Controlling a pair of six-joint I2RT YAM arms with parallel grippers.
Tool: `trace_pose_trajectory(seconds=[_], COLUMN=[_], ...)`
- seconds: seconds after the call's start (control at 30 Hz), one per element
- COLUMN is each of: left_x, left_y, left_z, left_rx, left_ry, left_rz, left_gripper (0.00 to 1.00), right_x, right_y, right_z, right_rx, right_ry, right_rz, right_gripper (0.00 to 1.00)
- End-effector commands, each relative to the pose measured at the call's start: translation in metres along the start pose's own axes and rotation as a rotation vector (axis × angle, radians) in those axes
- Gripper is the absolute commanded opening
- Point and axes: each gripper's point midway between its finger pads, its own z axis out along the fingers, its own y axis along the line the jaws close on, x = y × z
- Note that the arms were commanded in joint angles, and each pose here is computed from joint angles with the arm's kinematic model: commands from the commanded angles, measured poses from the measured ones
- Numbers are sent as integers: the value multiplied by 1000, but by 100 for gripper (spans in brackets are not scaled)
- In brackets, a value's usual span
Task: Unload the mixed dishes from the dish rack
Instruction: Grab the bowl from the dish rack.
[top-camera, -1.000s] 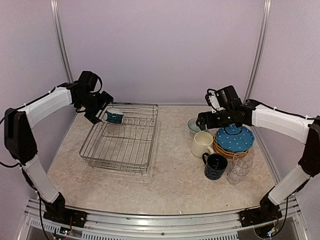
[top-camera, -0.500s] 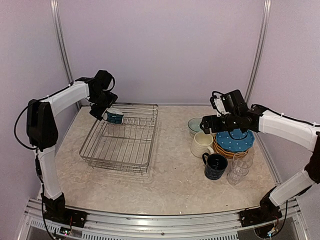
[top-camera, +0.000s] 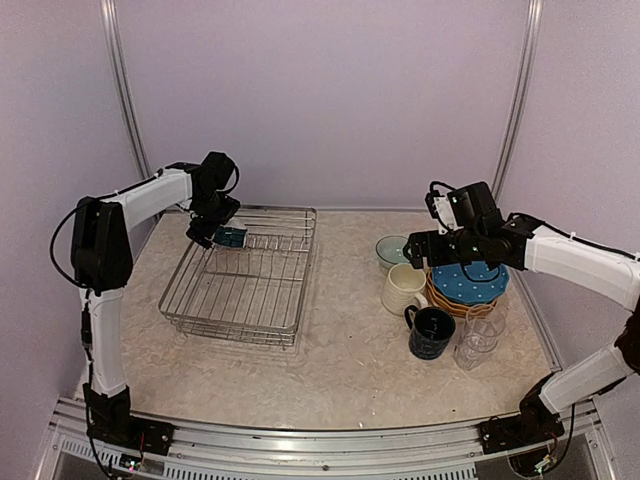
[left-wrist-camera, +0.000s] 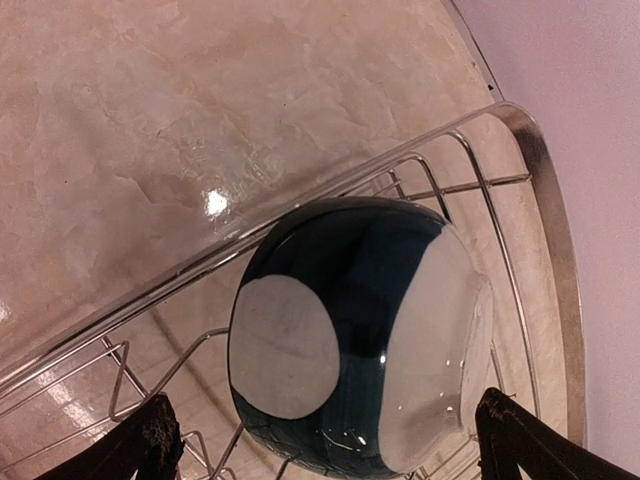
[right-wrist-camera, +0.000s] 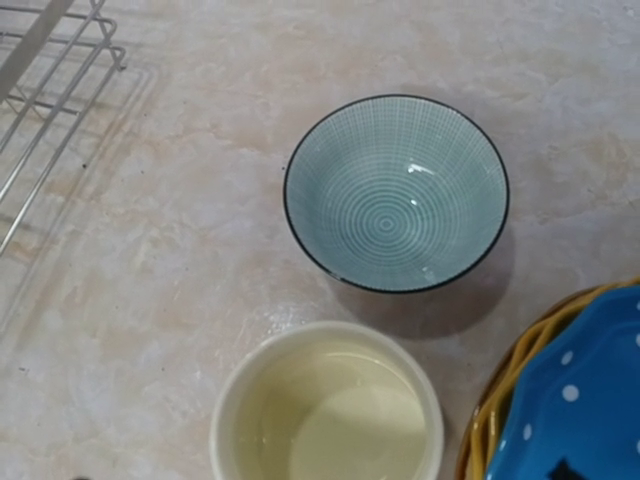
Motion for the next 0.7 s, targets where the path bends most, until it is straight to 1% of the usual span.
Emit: trace_pose_trajectory(seconds=[0.0,0.3,0.53,0.63,0.67], left_x=[1,-2,-4,-4,-3], left_y=[-7,-6,-19,-21,-22], left_z=[12,26,24,21,21], left_rx=[2,-5,51,66,74], left_ry=[-14,-20,-18,-13,-11], left_rz=[1,-20,-1,5,6], left_gripper=[99,98,90,81,75], right_x=[-2,3,2,1,0], right_y=[1,1,4,3,4], right_z=[-5,-2,-2,-3,-4], right_rx=[-4,-9,-20,-20,-21], right_ry=[-23,-12,-12,-15,-18], right_rz=[2,7,14,18,19], right_gripper=[96,97,97,97,97])
